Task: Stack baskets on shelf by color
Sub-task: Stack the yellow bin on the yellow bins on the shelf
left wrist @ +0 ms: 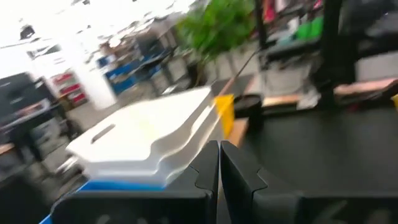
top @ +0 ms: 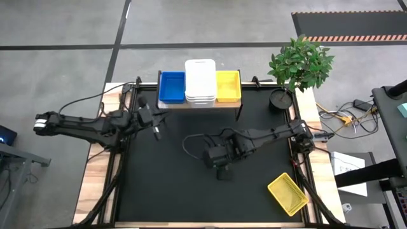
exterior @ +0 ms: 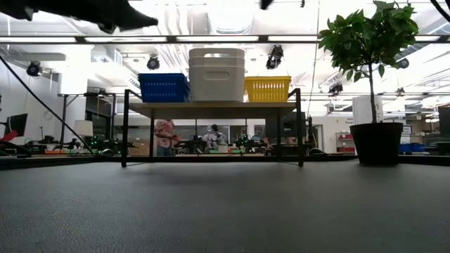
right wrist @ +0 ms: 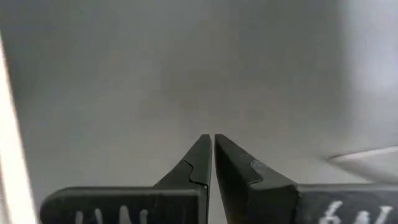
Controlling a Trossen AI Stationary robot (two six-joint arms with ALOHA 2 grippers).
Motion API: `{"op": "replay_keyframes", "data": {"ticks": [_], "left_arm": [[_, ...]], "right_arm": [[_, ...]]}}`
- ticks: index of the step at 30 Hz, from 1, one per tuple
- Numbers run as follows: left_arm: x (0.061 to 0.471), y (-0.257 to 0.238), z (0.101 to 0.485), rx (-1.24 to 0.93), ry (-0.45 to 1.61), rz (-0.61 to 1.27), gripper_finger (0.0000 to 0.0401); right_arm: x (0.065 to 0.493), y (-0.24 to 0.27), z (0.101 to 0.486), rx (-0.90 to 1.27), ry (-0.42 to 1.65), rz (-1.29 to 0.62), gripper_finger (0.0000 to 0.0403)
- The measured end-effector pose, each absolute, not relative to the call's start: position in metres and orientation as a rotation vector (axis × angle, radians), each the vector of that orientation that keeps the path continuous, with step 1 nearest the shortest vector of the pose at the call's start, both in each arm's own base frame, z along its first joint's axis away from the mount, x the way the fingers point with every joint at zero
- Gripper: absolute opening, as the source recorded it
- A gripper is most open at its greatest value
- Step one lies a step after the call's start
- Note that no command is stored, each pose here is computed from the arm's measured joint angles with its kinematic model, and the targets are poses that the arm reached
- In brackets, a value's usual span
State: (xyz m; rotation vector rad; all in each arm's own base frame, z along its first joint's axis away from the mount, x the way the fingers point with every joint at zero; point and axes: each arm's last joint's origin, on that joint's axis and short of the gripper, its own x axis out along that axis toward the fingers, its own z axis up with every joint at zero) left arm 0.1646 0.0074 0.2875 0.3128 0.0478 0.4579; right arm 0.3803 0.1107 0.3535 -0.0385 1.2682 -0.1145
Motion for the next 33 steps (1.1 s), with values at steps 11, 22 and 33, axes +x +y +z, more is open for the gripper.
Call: {"op": "replay_keyframes", "data": {"ticks": [11, 22, 33], "left_arm": [[0.151, -0.004, 0.298, 0.265, -0.063, 0.307, 0.0000], [0.153, -0.012, 0.295, 0.264, -0.052, 0.250, 0.0000], [0.163, -0.014, 0.293, 0.247, -0.051, 0.243, 0.0000]], "right_arm": [[0.345, 0.163, 0.294, 0.378, 1.669, -0.108, 0.0012], [0.240, 0.225, 0.263, 0.637, 1.697, -0.213, 0.0013], [0.141, 0.283, 0.228, 0.381, 1.853, 0.033, 0.0082]]}}
